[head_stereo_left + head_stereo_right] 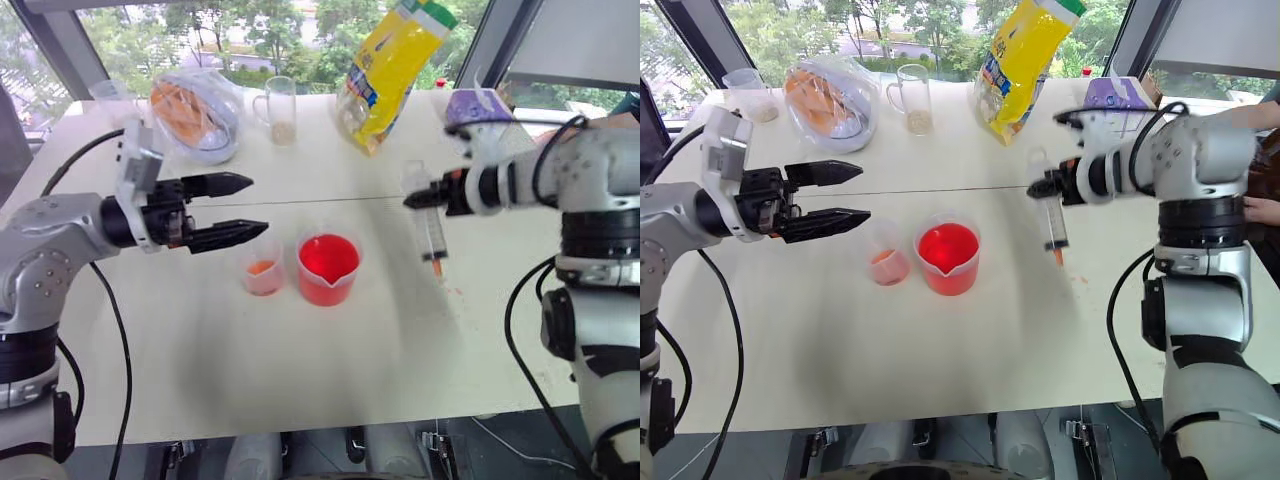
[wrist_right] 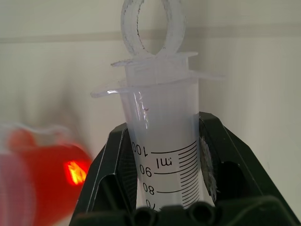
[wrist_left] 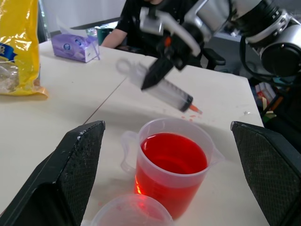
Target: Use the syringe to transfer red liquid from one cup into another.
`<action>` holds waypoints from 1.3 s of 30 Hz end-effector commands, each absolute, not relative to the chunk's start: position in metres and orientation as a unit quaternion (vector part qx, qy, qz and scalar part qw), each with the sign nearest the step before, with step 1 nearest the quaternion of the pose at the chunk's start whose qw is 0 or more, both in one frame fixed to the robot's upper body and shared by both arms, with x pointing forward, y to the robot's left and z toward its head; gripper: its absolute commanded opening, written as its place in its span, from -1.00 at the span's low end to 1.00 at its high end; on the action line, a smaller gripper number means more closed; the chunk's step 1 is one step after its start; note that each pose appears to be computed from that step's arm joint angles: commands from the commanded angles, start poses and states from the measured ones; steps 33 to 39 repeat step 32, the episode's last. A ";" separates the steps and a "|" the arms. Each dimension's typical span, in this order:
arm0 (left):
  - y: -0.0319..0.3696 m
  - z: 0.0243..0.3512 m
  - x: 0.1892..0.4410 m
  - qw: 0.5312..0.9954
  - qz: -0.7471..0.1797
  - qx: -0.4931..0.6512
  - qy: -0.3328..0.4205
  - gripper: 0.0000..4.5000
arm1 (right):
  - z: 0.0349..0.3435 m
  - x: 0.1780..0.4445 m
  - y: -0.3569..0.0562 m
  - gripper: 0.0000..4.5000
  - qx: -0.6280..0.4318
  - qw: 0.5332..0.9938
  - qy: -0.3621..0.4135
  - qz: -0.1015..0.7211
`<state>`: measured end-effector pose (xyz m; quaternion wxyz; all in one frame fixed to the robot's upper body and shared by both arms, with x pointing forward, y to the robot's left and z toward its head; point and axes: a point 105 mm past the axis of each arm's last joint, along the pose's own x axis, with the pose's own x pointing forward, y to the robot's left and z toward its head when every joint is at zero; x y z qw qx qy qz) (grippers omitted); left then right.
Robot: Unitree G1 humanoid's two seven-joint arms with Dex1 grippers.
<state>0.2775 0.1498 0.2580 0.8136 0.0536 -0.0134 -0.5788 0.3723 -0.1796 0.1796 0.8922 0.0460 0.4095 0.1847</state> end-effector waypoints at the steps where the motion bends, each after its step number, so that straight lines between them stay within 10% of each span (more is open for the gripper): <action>1: 0.145 0.270 0.272 0.808 -0.584 0.073 -0.039 0.96 | 0.176 0.374 -0.180 -0.37 0.057 0.894 0.409 0.172; 6: 0.141 0.271 0.267 0.803 -0.591 0.073 -0.037 0.96 | 0.155 0.375 -0.178 -0.37 0.075 0.887 0.432 0.147; 12: 0.138 0.265 0.262 0.795 -0.603 0.069 -0.021 1.00 | 0.147 0.374 -0.170 0.94 0.082 0.883 0.435 0.156; 20: 0.143 0.256 0.259 0.793 -0.605 0.072 0.001 1.00 | 0.191 0.357 -0.170 0.98 -0.025 0.912 0.348 0.218; 26: 0.153 0.255 0.252 0.794 -0.601 0.084 0.019 1.00 | 0.262 0.293 -0.151 0.98 -0.097 0.880 0.198 0.422; 39: 0.156 0.255 0.246 0.792 -0.605 0.076 0.033 1.00 | 0.259 0.265 -0.162 0.98 -0.151 0.854 0.188 0.460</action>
